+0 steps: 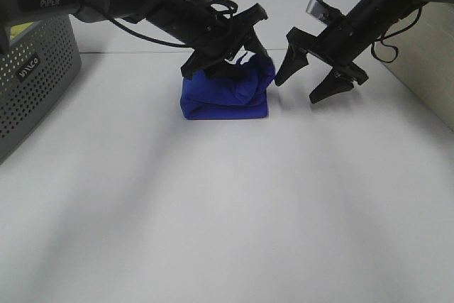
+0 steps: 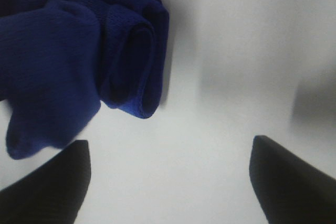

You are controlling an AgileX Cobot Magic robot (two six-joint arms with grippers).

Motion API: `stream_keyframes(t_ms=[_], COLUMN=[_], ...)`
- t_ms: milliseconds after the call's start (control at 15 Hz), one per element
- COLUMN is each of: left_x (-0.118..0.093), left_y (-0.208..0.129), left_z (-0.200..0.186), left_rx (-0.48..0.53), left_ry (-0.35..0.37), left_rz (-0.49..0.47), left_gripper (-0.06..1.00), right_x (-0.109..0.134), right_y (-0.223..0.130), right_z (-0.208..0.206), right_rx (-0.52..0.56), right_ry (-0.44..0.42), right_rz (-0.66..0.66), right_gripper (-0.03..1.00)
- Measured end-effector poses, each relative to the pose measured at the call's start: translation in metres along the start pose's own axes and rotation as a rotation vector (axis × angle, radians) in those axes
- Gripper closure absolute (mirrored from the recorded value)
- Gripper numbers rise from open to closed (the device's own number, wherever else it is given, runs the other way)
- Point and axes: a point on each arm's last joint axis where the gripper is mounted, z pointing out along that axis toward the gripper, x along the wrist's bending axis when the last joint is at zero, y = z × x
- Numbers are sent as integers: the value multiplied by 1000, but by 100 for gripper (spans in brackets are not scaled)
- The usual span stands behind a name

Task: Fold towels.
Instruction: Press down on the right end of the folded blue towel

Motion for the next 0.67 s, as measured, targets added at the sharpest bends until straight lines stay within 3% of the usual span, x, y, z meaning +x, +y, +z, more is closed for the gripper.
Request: stream_keyframes(t_ms=[267, 400, 667], left_x=[-17, -18, 0], left_y=[20, 41, 83], left_z=[-18, -39, -89], left_rx=[-41, -70, -153], left_ry=[-63, -70, -24], left_rz=[16, 44, 72], left_gripper=[32, 32, 32], right_x=[23, 43, 104], right_y=[3, 2, -6], right_z=[-34, -41, -7], right_rx=[-70, -84, -68], right_ry=[37, 123, 300], right_rz=[-26, -40, -156], right_gripper=[19, 19, 19])
